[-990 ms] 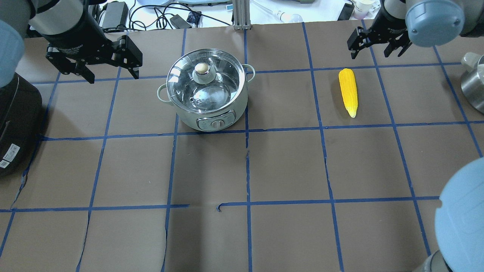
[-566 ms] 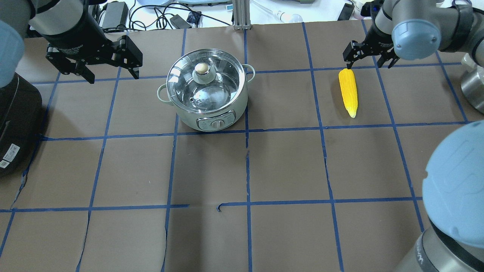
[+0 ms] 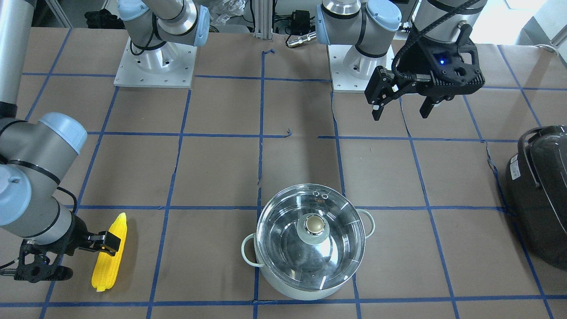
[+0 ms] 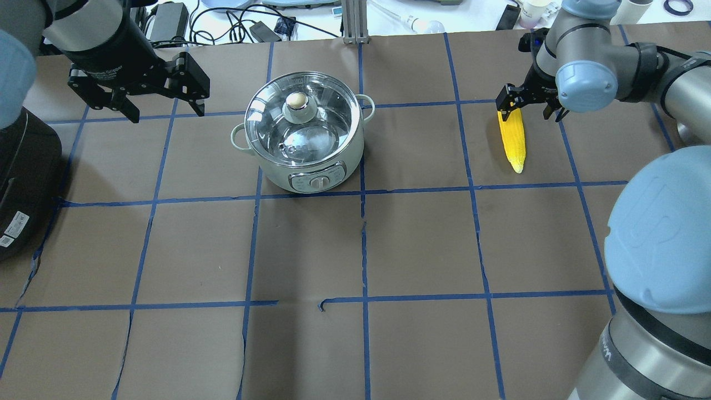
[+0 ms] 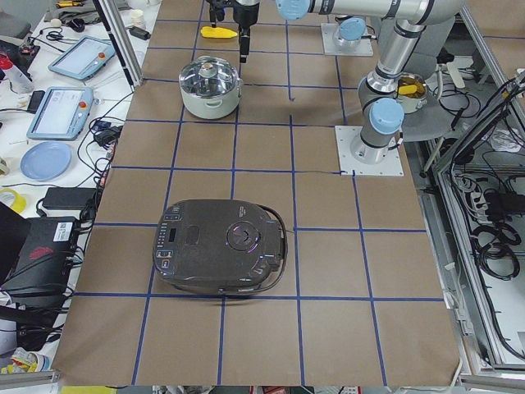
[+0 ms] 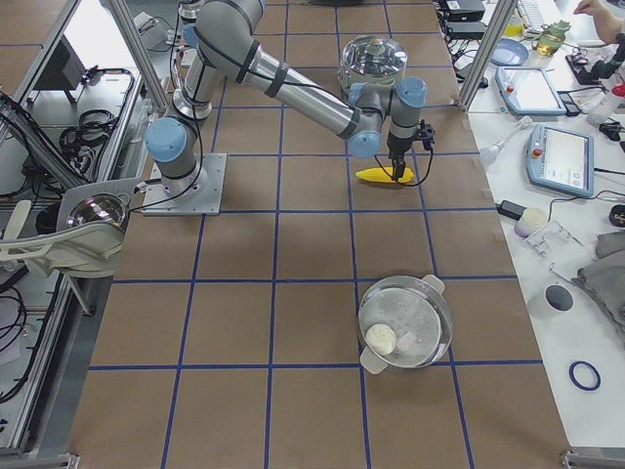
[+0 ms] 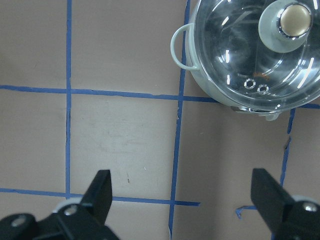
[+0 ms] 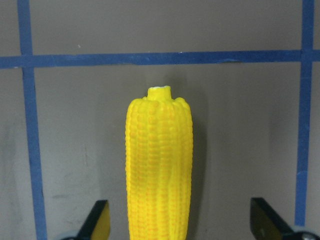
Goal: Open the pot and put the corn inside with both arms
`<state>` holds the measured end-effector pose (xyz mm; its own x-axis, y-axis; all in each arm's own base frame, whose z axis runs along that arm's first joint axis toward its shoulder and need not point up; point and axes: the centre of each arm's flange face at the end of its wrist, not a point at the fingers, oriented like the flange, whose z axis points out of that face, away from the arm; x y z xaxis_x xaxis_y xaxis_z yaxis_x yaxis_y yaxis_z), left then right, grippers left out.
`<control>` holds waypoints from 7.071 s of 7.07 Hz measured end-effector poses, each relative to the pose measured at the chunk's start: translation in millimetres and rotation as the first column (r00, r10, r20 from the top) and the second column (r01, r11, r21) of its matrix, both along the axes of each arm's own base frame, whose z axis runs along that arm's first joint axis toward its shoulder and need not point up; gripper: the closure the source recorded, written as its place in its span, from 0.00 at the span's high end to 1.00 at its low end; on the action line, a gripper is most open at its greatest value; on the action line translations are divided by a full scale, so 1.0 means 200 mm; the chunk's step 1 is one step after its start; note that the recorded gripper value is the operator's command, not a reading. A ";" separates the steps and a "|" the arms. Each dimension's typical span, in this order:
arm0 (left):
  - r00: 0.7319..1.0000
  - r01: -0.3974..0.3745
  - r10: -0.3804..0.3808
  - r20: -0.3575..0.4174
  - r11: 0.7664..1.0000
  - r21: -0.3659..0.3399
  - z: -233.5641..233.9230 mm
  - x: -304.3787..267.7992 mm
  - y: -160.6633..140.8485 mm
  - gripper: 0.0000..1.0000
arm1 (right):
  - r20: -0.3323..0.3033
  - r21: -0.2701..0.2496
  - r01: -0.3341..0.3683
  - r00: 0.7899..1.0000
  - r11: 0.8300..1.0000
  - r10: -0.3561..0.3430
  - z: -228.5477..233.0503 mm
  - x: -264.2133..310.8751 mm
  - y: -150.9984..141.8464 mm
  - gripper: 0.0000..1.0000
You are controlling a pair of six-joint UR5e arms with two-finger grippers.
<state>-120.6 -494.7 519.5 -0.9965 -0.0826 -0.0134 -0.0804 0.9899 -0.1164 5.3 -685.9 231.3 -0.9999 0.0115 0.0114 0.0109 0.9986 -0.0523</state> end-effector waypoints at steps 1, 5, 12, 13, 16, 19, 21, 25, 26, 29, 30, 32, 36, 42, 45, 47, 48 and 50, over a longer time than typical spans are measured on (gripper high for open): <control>1.000 0.000 0.000 0.000 1.000 0.000 0.00 0.00 0.00 1.00 | 0.003 0.002 0.002 1.000 1.000 -0.002 -0.05 0.00 -0.01 1.00; 1.000 0.004 -0.004 0.000 1.000 0.008 -0.03 0.00 -0.07 1.00 | 0.015 0.026 0.036 0.999 0.999 -0.036 -0.16 0.00 0.00 0.98; 0.997 -0.014 0.011 -0.074 0.999 -0.047 -0.61 -0.45 -0.69 1.00 | 0.011 -0.013 0.023 1.000 1.000 -0.023 -0.10 0.03 0.04 0.00; 0.997 -0.011 0.007 -0.074 0.999 -0.046 -0.66 -0.53 -0.74 1.00 | 0.008 -0.028 0.014 1.000 1.000 -0.013 -0.05 0.04 0.04 0.00; 0.998 0.003 -0.003 -0.063 1.000 0.004 -0.84 -0.63 -0.80 0.83 | 0.000 -0.070 -0.024 1.000 0.997 0.024 0.11 0.13 0.00 0.00; 0.998 0.006 -0.005 -0.061 1.000 0.015 -0.89 -0.66 -0.81 0.18 | 0.000 -0.078 -0.050 0.999 0.996 0.050 0.25 0.23 0.01 0.00; 0.998 0.003 -0.002 -0.063 1.000 0.003 -0.84 -0.67 -0.79 0.00 | 0.004 -0.066 -0.065 0.998 0.996 0.065 0.37 0.32 0.00 0.00; 0.999 0.040 -0.041 -0.036 0.998 -0.039 -0.60 -0.39 -0.91 0.00 | 0.008 -0.059 -0.097 0.995 0.993 0.098 0.67 0.61 0.06 0.00; 0.997 0.072 -0.072 -0.009 0.997 -0.011 -0.58 -0.13 -0.96 0.00 | 0.010 -0.073 -0.088 0.996 0.993 0.089 0.77 0.76 0.12 0.00; 0.992 0.126 -0.129 0.012 0.982 0.140 -0.74 0.51 -0.95 0.00 | 0.057 -0.092 0.031 0.998 0.995 -0.026 0.86 1.47 0.36 0.00; 0.984 0.174 -0.177 0.003 0.970 0.170 -0.87 0.70 -0.90 0.00 | 0.078 -0.098 0.066 0.995 0.993 -0.058 0.87 1.68 0.39 0.00; 0.970 0.239 -0.244 0.018 0.961 0.137 -1.14 0.89 -0.74 0.00 | 0.106 -0.114 0.077 0.992 0.990 -0.065 0.88 2.02 0.31 0.00; 0.972 0.230 -0.231 0.040 0.973 0.016 -1.43 1.01 -0.47 0.00 | 0.102 -0.081 0.078 0.992 0.994 -0.069 0.65 2.31 0.29 0.11; 0.971 0.236 -0.237 0.034 0.971 0.034 -1.33 1.03 -0.46 1.00 | 0.132 -0.111 0.114 0.986 0.987 -0.099 0.45 2.34 0.30 1.00; 0.964 0.264 -0.265 -0.003 0.962 0.073 -0.82 0.89 -0.37 1.00 | 0.147 -0.139 0.109 0.985 0.984 -0.089 0.57 2.30 0.31 1.00; 0.947 0.320 -0.320 0.035 0.947 0.002 -0.41 0.65 -0.28 1.00 | 0.100 -0.110 0.045 0.994 0.993 -0.034 0.80 2.06 0.29 1.00; 0.947 0.319 -0.318 0.042 0.948 -0.017 -0.24 0.56 -0.24 1.00 | 0.067 -0.075 0.003 0.998 0.997 0.002 0.94 1.81 0.27 1.00; 0.978 0.210 -0.209 0.028 0.977 -0.036 -0.04 0.41 -0.14 1.00 | 0.029 -0.026 -0.067 0.997 0.997 0.067 1.18 1.34 0.26 1.00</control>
